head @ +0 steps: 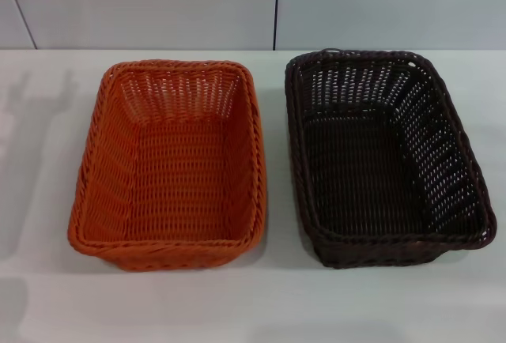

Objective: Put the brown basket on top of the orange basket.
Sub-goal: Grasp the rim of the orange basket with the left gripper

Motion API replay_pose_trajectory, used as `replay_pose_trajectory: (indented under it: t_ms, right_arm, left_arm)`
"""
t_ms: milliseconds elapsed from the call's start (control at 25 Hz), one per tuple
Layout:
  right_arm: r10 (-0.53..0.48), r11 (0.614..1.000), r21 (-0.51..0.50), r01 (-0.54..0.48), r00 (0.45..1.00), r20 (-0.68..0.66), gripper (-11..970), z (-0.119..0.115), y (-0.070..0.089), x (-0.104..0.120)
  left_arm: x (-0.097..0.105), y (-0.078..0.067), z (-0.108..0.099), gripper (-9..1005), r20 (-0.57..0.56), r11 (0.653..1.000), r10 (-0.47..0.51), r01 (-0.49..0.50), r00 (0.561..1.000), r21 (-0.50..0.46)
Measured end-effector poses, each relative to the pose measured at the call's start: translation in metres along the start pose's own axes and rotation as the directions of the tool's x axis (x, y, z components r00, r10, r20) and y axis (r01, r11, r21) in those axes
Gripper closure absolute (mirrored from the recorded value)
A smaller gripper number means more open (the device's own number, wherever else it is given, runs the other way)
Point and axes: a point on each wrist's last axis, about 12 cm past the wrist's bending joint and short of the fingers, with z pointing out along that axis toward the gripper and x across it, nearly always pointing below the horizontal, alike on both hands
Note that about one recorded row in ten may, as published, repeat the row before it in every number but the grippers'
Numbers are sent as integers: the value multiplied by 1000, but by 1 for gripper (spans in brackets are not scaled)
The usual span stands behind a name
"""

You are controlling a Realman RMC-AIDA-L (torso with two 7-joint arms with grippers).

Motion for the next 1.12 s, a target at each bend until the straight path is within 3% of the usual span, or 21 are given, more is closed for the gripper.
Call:
replay_pose_trajectory:
  t_ms: [240,400,920,1120]
  right_arm:
    - [14,998,66,-12,999,-44,286,-24,-15,12]
    - [29,995,94,-23,998,-58,286,-28,-18,15]
    - [48,996,77,-47,999,-24,287,-28,-10,14]
    - [46,998,43,-45,999,-28,287,-24,-3,14]
  left_arm:
    - [-1,8,-7,174,5,999,-4,4,1000,-35]
    - [2,8,-10,178,-2,999,-10,10,1000,-42]
    - [10,7,-15,192,-4,993,-62,62,998,-101]
    - [6,0,-15,197,77,991,-88,95,993,-98]
